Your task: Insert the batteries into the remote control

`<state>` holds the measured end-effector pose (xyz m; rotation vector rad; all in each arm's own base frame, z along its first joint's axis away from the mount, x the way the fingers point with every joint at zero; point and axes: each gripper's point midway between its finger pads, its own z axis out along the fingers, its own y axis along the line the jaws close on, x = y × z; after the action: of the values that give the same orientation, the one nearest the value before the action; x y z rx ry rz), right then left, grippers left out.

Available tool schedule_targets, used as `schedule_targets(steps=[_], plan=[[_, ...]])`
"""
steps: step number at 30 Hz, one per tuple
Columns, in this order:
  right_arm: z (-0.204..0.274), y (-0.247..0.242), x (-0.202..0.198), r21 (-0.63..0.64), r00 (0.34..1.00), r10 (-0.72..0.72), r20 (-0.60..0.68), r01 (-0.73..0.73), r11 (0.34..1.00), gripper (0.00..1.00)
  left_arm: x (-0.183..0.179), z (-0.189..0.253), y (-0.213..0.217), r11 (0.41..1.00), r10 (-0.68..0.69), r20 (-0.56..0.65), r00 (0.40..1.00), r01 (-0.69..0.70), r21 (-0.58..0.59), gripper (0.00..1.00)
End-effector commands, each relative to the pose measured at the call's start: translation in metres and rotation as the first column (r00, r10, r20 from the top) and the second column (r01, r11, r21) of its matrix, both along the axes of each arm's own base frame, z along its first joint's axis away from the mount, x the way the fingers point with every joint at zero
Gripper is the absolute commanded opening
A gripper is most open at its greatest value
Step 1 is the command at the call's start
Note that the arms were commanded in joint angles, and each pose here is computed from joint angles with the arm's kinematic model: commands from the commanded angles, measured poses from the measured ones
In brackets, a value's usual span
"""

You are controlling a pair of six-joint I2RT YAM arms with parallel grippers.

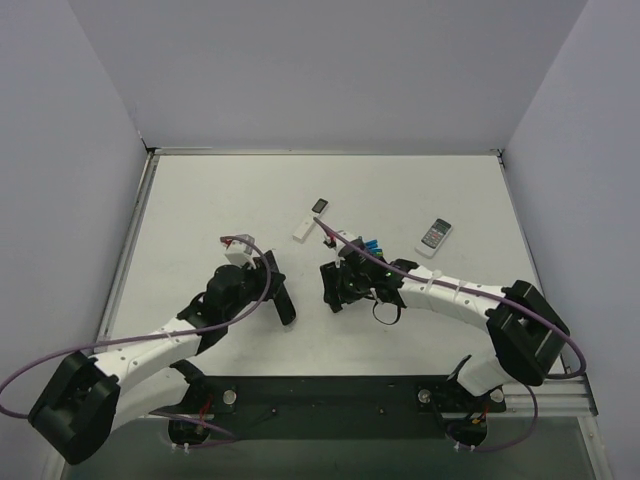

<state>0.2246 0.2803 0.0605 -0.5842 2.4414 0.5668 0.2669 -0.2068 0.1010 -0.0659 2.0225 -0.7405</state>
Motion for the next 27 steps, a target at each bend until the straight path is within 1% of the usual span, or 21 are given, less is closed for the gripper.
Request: schedule_targets(steps=[1,2,4,6,7,8,9,10,11,13,14,16,17,18,19,20,21,23,25,26,27], plan=[[0.01,-0.016,0.014,-0.092,0.998,0.009,0.056,-0.004,0.996,0.49,-0.005,0.023,0.02,0.995,0.089,0.042,0.995,-0.086,-0.059,0.0],[0.012,-0.019,0.017,-0.09,0.998,-0.006,0.058,0.012,0.996,0.49,-0.011,0.027,0.026,0.992,0.099,0.062,0.993,-0.094,-0.089,0.0],[0.021,-0.027,0.029,-0.07,0.996,-0.049,0.076,0.055,0.996,0.57,-0.016,0.033,0.03,0.982,0.12,0.07,0.99,-0.108,-0.155,0.0],[0.03,-0.034,0.042,-0.048,0.992,-0.089,0.087,0.093,0.994,0.82,-0.025,0.036,0.036,0.968,0.136,0.087,0.987,-0.113,-0.225,0.0],[0.037,-0.035,0.049,-0.031,0.99,-0.103,0.096,0.106,0.994,0.96,-0.028,0.039,0.036,0.953,0.149,0.084,0.985,-0.121,-0.277,0.0],[0.041,-0.036,0.053,-0.023,0.989,-0.11,0.099,0.113,0.993,1.0,-0.032,0.048,0.037,0.939,0.148,0.107,0.983,-0.105,-0.327,0.0],[0.043,-0.038,0.057,-0.018,0.988,-0.119,0.097,0.121,0.992,1.0,-0.036,0.038,0.039,0.934,0.15,0.094,0.984,-0.11,-0.341,0.0],[0.045,-0.043,0.063,-0.017,0.985,-0.14,0.098,0.143,0.99,1.0,-0.039,0.04,0.039,0.92,0.153,0.089,0.984,-0.109,-0.376,0.0],[0.049,-0.045,0.069,-0.017,0.983,-0.156,0.1,0.159,0.987,1.0,-0.042,0.049,0.039,0.906,0.149,0.115,0.982,-0.089,-0.413,0.0],[0.052,-0.051,0.079,-0.027,0.979,-0.167,0.116,0.171,0.985,1.0,-0.047,0.044,0.04,0.897,0.146,0.107,0.983,-0.086,-0.433,0.0],[0.055,-0.051,0.085,-0.035,0.977,-0.174,0.126,0.18,0.983,1.0,-0.049,0.05,0.041,0.889,0.145,0.121,0.982,-0.076,-0.452,0.0],[0.056,-0.055,0.095,-0.053,0.971,-0.191,0.142,0.2,0.978,1.0,-0.051,0.046,0.042,0.889,0.144,0.113,0.983,-0.078,-0.451,0.0],[0.048,-0.057,0.098,-0.089,0.973,-0.195,0.12,0.206,0.974,0.98,-0.053,0.049,0.042,0.885,0.14,0.122,0.983,-0.069,-0.46,0.0],[0.058,-0.052,0.108,-0.082,0.971,-0.203,0.13,0.214,0.973,0.96,-0.053,0.051,0.042,0.883,0.138,0.125,0.983,-0.065,-0.464,0.0],[0.055,-0.055,0.108,-0.12,0.974,-0.203,0.102,0.215,0.969,0.95,-0.054,0.051,0.042,0.882,0.134,0.124,0.983,-0.061,-0.467,0.0],[0.041,-0.056,0.113,-0.17,0.974,-0.212,0.074,0.222,0.96,0.91,-0.055,0.053,0.041,0.878,0.132,0.128,0.983,-0.056,-0.475,0.0],[0.055,-0.049,0.125,-0.159,0.972,-0.219,0.091,0.231,0.96,0.89,-0.056,0.044,0.041,0.88,0.128,0.114,0.985,-0.06,-0.471,0.0],[0.034,-0.052,0.127,-0.231,0.973,-0.23,0.032,0.231,0.945,0.84,-0.058,0.042,0.039,0.876,0.115,0.11,0.987,-0.048,-0.48,0.0],[0.037,-0.05,0.134,-0.248,0.971,-0.237,0.01,0.232,0.94,0.81,-0.06,0.043,0.036,0.87,0.097,0.112,0.989,-0.029,-0.493,0.0],[0.026,-0.048,0.137,-0.27,0.97,-0.244,-0.018,0.23,0.935,0.77,-0.061,0.042,0.035,0.869,0.088,0.111,0.99,-0.022,-0.495,0.0],[0.022,-0.048,0.138,-0.279,0.969,-0.243,-0.036,0.224,0.934,0.76,-0.062,0.044,0.034,0.867,0.081,0.117,0.99,-0.012,-0.499,0.0]])
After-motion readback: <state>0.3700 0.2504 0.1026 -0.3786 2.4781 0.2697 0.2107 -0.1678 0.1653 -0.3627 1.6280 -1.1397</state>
